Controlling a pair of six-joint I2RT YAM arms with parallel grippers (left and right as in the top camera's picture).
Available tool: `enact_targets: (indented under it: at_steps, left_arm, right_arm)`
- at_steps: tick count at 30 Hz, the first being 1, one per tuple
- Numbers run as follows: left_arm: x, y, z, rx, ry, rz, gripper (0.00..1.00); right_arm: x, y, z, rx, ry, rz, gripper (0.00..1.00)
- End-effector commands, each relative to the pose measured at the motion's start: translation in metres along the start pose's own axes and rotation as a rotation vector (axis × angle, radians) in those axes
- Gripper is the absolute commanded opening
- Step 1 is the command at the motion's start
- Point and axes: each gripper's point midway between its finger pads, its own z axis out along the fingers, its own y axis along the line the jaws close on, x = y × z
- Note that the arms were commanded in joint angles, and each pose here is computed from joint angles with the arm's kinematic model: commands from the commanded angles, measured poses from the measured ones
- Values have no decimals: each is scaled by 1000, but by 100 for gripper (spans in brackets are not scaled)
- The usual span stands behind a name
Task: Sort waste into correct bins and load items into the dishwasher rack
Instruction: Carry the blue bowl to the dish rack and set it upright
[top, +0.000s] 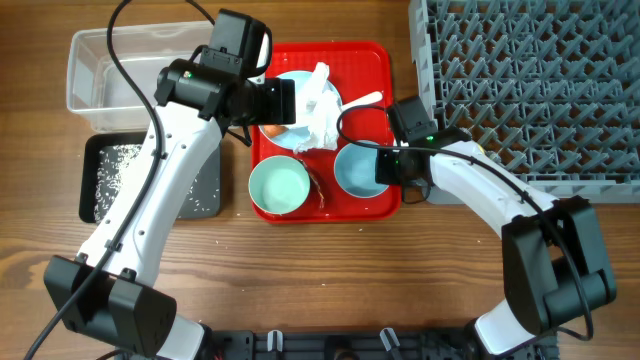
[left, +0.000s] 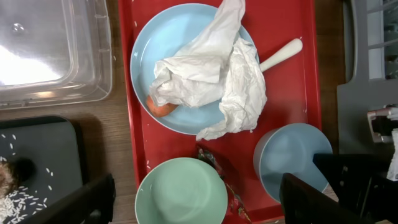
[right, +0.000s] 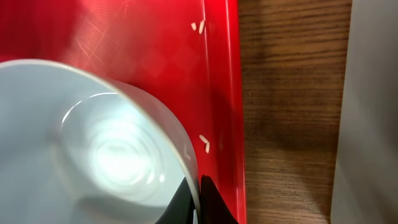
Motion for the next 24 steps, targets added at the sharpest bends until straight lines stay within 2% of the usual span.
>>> enact_targets:
  at_steps: [1, 2, 3, 4, 7, 12, 15, 19, 24]
  left_arm:
    - [-3, 6, -2, -18, -15, -8, 86]
    - [-3, 6, -2, -18, -15, -8, 88]
    - [-3, 6, -2, -18, -15, -8, 96]
    - [-4, 6, -2, -18, -15, -8, 98]
    - [-4, 6, -2, -21, -16, -8, 100]
    - [-3, 6, -2, -21, -15, -5, 100]
    - [-4, 6, -2, -21, -16, -5, 100]
    - [-3, 6, -2, -21, -15, -5, 100]
    - [-3, 6, -2, -21, -15, -5, 100]
  right_arm:
    - [-32, 14, -29, -35, -85, 15, 4]
    - [-44, 15, -48, -35, -126, 17, 4]
    - [-63, 14, -78, -22, -196, 10, 4]
    - [-75, 9, -102, 3, -253, 19, 4]
    - [-106, -31, -173, 162, -440, 93, 4]
    - [-137, -117, -224, 530, -674, 253, 4]
    - [-182, -138, -245, 776, -824, 160, 4]
    - [-235, -137, -235, 1064, -823, -129, 4]
    - [-259, -144, -183, 1323, -623, -402, 4]
